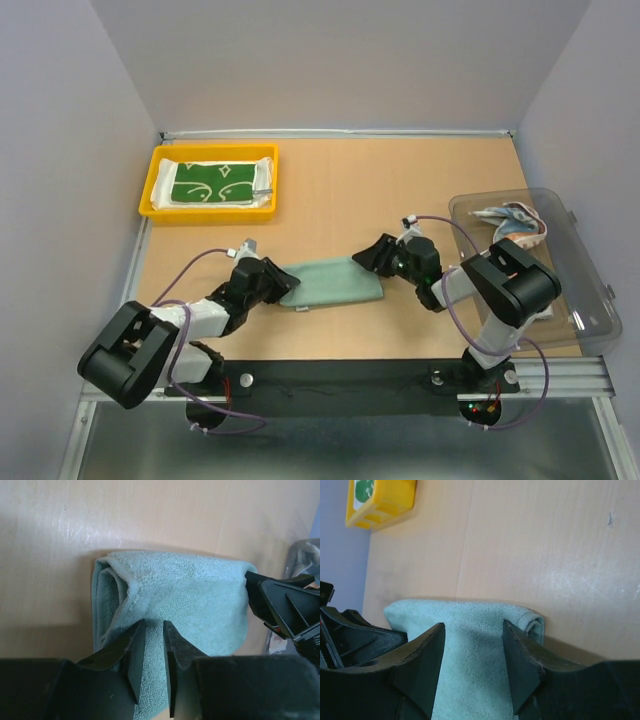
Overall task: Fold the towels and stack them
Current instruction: Smooth out wrinkles on the folded towel
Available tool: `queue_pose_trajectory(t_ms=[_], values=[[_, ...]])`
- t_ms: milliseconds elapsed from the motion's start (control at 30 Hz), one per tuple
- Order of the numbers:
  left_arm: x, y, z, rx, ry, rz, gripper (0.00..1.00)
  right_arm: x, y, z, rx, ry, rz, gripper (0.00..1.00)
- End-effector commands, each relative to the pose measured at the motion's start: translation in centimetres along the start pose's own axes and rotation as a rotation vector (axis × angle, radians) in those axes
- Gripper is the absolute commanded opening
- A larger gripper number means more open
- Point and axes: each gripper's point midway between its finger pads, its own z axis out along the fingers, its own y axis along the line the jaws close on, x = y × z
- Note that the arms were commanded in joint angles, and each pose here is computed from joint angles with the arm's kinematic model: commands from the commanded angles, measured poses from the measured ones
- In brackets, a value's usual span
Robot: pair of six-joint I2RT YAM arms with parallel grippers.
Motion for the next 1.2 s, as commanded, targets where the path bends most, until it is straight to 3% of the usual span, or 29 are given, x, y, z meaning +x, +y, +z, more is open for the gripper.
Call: queue_pose_trajectory(t_ms=[0,233,333,367,467,633,733,833,933,1100,1167], values=[[-0.8,-0.1,0.5,0.037,-0.066,-0.016,0.32,-1.2,-4.8,-0.4,0.132,-0.099,0.005,0.56],[-0.5,-4.2,2.4,0.125,-0.026,0.041,0.37,-7.7,-6.0,-1.4,0.134,-0.228,-0.023,0.56],[-0.3,-7.6,2.0,0.206,-0.024,0.07,0.5,-8.6,-4.5,-1.3,0.123,-0.176,-0.103,0.57],[-0.6,-8.0,1.6,0.216,-0.035,0.07,0.5,-8.8,-3.7,-1.5,0.106,-0.163,-0.105,0.57],[-2.3,-8.7,0.1,0.194,-0.106,0.095,0.63,-9.4,-1.5,-2.4,0.089,-0.123,-0.2,0.58],[-6.1,-8.7,-3.3,0.089,-0.242,0.174,0.66,-8.4,4.2,-3.8,0.003,-0.066,-0.329,0.57],[-6.1,-8.8,-4.4,0.076,-0.227,0.222,0.56,-6.4,7.0,-4.6,-0.09,-0.016,-0.332,0.55],[-3.5,-8.8,-4.1,0.119,-0.11,0.225,0.45,-4.5,6.3,-5.5,-0.093,0.001,-0.267,0.47],[0.6,-8.4,-3.2,0.156,0.031,0.229,0.41,-2.1,3.9,-6.2,-0.052,0.049,-0.222,0.34],[5.0,-6.4,-1.6,0.127,0.162,0.225,0.29,2.2,0.4,-6.8,0.029,0.197,-0.155,0.31],[5.8,-4.7,-1.0,0.086,0.185,0.209,0.24,3.4,-1.8,-7.0,0.113,0.219,-0.101,0.24]])
